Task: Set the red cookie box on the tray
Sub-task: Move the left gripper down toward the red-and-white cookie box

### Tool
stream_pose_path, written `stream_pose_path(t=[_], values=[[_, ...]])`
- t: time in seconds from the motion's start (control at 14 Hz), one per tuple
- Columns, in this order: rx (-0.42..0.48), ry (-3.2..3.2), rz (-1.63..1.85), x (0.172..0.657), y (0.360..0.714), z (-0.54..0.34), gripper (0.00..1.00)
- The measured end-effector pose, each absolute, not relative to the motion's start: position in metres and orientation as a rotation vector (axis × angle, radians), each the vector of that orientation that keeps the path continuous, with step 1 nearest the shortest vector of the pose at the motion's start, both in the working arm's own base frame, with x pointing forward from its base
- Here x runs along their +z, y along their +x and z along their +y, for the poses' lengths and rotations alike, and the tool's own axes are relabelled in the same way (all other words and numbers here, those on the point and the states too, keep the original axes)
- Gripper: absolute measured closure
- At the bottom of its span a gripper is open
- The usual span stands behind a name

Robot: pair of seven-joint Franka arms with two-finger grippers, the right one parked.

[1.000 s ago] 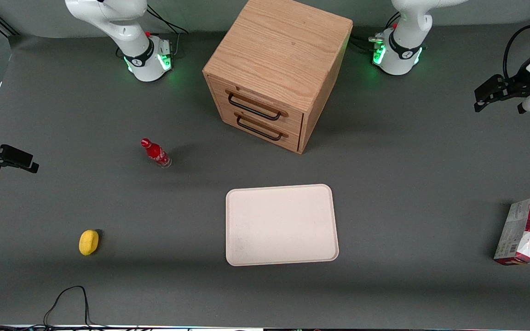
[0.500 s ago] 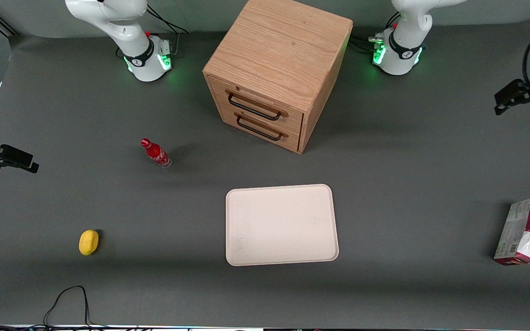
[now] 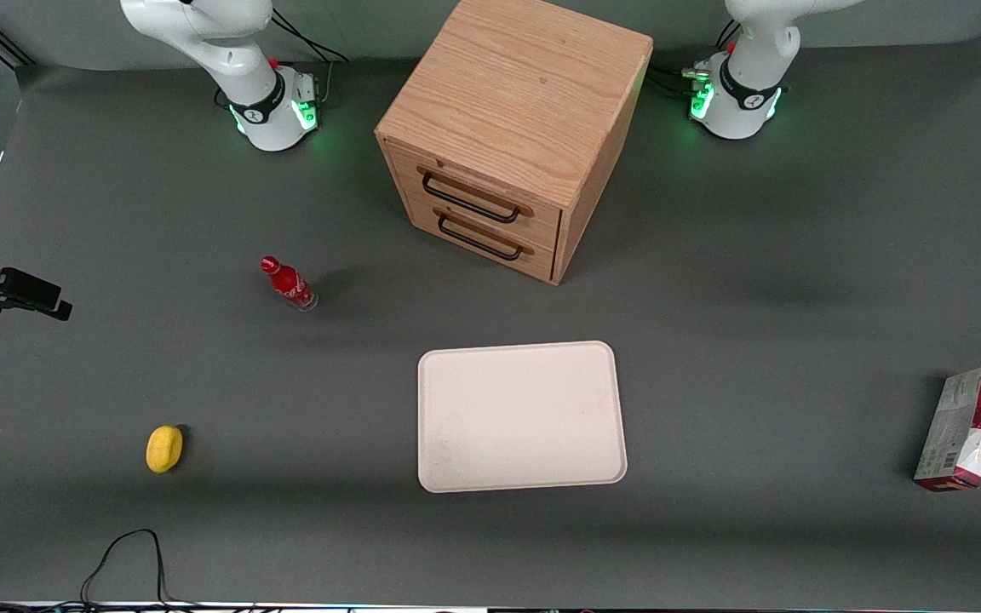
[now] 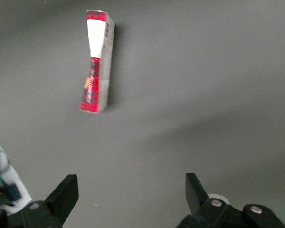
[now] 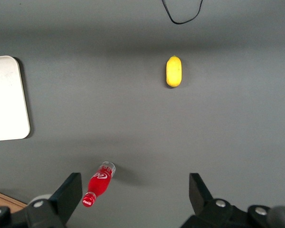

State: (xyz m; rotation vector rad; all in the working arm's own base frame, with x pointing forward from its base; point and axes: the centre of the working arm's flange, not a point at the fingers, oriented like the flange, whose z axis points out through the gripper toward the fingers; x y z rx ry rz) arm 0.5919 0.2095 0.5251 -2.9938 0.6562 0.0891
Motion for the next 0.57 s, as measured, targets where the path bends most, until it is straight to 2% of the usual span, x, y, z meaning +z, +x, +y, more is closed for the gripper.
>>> stream_pose_path(t=[0.29,0.57], values=[[0.061,-2.919,0.927,0.462,0.629,0.255,0.0],[-0.029,-2.825,1.084,0.395,0.655,0.279,0.0]])
